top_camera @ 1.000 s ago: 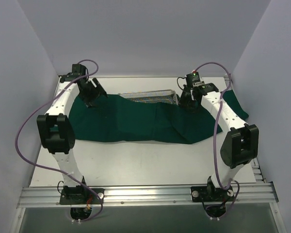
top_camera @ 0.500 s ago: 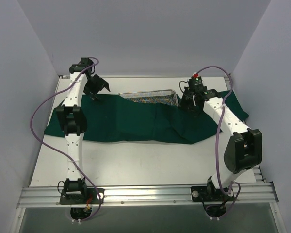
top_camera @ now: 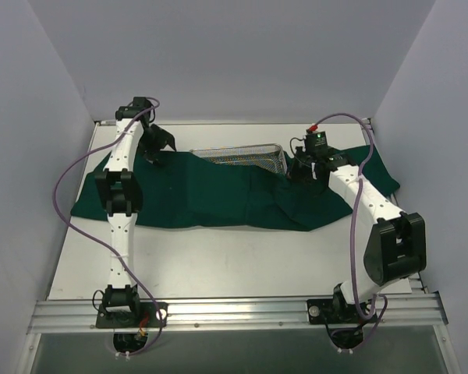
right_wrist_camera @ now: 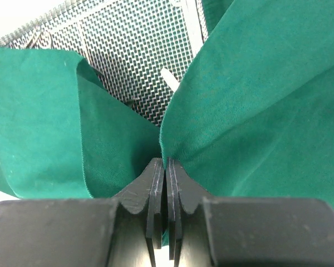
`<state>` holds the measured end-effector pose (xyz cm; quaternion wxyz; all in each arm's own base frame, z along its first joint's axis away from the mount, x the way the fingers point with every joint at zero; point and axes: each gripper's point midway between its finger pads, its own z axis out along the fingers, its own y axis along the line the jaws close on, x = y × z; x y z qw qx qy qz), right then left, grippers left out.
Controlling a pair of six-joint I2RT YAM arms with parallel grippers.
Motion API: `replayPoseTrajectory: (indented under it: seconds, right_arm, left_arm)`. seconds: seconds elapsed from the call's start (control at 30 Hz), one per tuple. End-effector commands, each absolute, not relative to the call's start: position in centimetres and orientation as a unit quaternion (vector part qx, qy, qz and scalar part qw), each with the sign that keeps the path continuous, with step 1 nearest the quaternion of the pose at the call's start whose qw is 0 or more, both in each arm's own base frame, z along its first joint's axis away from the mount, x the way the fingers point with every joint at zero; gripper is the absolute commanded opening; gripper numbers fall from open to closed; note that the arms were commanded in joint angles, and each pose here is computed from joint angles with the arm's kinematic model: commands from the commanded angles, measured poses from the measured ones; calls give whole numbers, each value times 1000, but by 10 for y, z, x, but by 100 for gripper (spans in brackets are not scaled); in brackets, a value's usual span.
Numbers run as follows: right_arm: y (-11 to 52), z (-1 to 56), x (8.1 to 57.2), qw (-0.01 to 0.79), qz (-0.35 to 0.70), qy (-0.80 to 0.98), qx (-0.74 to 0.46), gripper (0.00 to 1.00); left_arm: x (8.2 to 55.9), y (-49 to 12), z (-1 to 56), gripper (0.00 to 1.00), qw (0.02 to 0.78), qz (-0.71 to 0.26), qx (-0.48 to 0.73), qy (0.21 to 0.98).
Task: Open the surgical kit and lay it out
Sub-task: Open the surgical kit at the center of the board.
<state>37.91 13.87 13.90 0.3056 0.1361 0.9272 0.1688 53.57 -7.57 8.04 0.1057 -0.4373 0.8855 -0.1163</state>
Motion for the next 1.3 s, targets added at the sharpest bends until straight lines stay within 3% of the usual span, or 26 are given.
replayPoseTrajectory:
  seconds: [0.0, 0.3, 0.67, 0.73, 1.1, 1.27]
  right_arm:
    - [144, 150, 370, 323, 188, 921, 111, 0]
    - [146, 143, 357, 317, 196, 924, 91, 0]
    - [141, 144, 360, 322, 181, 925, 86, 0]
    - [140, 142, 361, 318, 177, 927, 84, 0]
    - [137, 135, 370, 297, 159, 938, 81, 0]
    - [120, 133, 373, 286, 154, 941, 101, 0]
  left_arm:
    - [526, -73, 65, 81, 80, -87, -451, 885]
    - [527, -73, 56, 78, 80, -75, -467, 877]
    - [526, -68, 67, 21, 92, -74, -457, 882]
    - [528, -65, 79, 16, 109, -77, -447, 884]
    - [523, -56, 147, 16, 194, -76, -364, 908]
    - [503, -59, 176, 2, 216, -50, -320, 921]
